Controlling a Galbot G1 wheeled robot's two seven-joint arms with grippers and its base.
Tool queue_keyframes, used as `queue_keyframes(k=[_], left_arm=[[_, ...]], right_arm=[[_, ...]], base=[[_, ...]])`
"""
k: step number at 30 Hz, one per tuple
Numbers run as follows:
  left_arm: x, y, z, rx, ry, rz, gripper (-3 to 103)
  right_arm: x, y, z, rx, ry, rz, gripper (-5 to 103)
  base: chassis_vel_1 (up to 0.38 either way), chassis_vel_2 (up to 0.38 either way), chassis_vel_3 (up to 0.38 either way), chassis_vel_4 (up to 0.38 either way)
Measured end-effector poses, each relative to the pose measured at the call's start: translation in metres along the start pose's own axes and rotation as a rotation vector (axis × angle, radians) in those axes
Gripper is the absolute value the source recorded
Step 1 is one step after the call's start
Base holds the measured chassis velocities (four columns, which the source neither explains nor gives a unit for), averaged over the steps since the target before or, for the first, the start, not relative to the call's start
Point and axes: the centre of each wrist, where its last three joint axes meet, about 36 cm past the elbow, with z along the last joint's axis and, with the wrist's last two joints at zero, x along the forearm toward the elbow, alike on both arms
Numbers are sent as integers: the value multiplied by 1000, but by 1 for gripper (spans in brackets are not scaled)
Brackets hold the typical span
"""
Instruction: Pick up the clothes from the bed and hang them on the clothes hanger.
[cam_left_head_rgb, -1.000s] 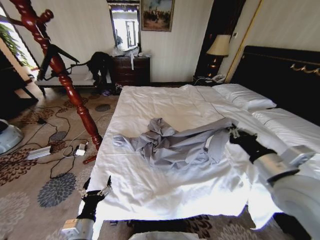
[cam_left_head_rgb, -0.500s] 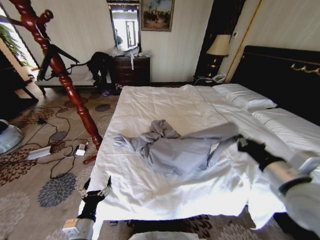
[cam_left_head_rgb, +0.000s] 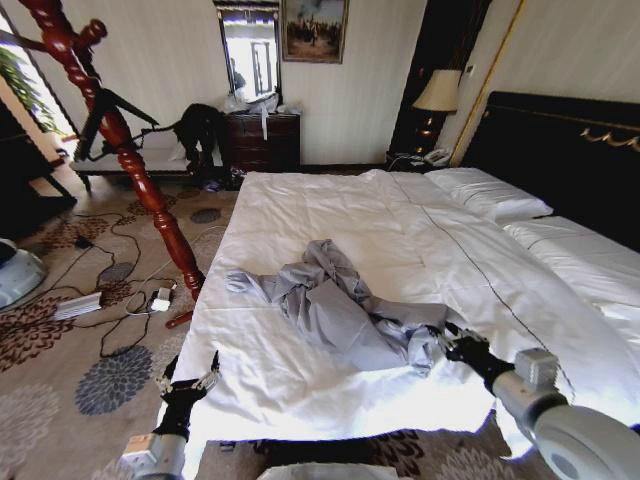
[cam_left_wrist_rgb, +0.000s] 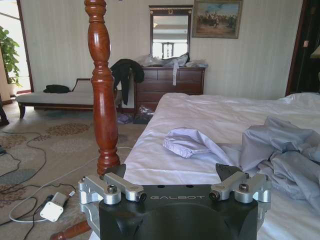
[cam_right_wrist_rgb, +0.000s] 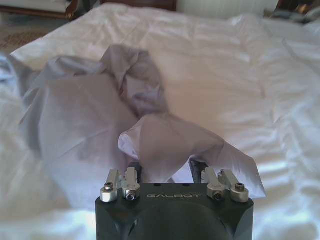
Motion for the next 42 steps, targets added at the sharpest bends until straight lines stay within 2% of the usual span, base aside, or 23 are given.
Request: queue_keyframes(k=[2, 3, 4, 6, 7, 10, 11, 12, 13, 14, 16, 17, 21, 22, 26, 27, 30, 34, 37, 39, 42], left_arm=[[-1, 2, -1, -1, -1, -4, 100], [-1, 2, -1, -1, -1, -4, 100], [-1, 2, -1, -1, -1, -5, 100], [0, 5, -2, -3, -1, -12, 100], [0, 5, -2, -3, -1, -12, 100], [0, 10, -3, -4, -2, -25, 100], [0, 12, -3, -3, -2, -27, 100], [0, 12, -3, -3, -2, -27, 100], [1, 13, -4, -2, -3, -30, 100], [1, 13, -4, -1, -3, -31, 100], [1, 13, -7, 6, -4, -26, 100], [1, 13, -7, 6, -4, -26, 100], [-3, 10, -21, 24, 5, 26, 100], [-3, 10, -21, 24, 5, 26, 100], [-13, 12, -43, 31, 28, 86, 100], [-13, 12, -43, 31, 28, 86, 100], [-24, 12, -68, 38, 32, 128, 100], [-36, 18, -94, 43, 36, 177, 100], [-61, 26, -124, 36, 35, 258, 100], [-69, 27, -130, 31, 28, 272, 100], [-89, 28, -153, 47, 28, 298, 100]], right_arm=[[3, 10, 10, -23, 68, -41, 60], [3, 10, 10, -23, 68, -41, 60], [5, 14, 12, -37, 88, -58, 65], [8, 22, 17, -94, 146, -103, 76], [8, 22, 17, -94, 146, -103, 76], [9, 21, 16, -206, 211, -146, 91], [8, 18, 14, -245, 220, -157, 91], [8, 18, 14, -245, 220, -157, 91], [7, 15, 7, -327, 214, -186, 96], [7, 13, 4, -347, 196, -194, 99], [5, 10, -4, -314, 69, -154, 100], [5, 10, -4, -314, 69, -154, 100], [4, 6, -11, -117, -224, -40, 100], [4, 6, -11, -117, -224, -40, 100], [6, 5, -10, 2, -343, 36, 100], [6, 5, -10, 2, -343, 36, 100], [4, 1, -3, 81, -372, 102, 100], [1, -7, 8, 88, -367, 148, 100], [1, -13, 12, 46, -399, 177, 100], [1, -14, 11, 32, -412, 180, 100], [-5, -16, 5, -37, -453, 171, 100]], base=[[0, 0, 0, 0], [0, 0, 0, 0], [0, 0, 0, 0], [0, 0, 0, 0], [0, 0, 0, 0], [0, 0, 0, 0], [0, 0, 0, 0], [0, 0, 0, 0], [0, 0, 0, 0], [0, 0, 0, 0], [0, 0, 0, 0], [0, 0, 0, 0], [0, 0, 0, 0], [0, 0, 0, 0], [0, 0, 0, 0], [0, 0, 0, 0], [0, 0, 0, 0], [0, 0, 0, 0], [0, 0, 0, 0], [0, 0, 0, 0], [0, 0, 0, 0]])
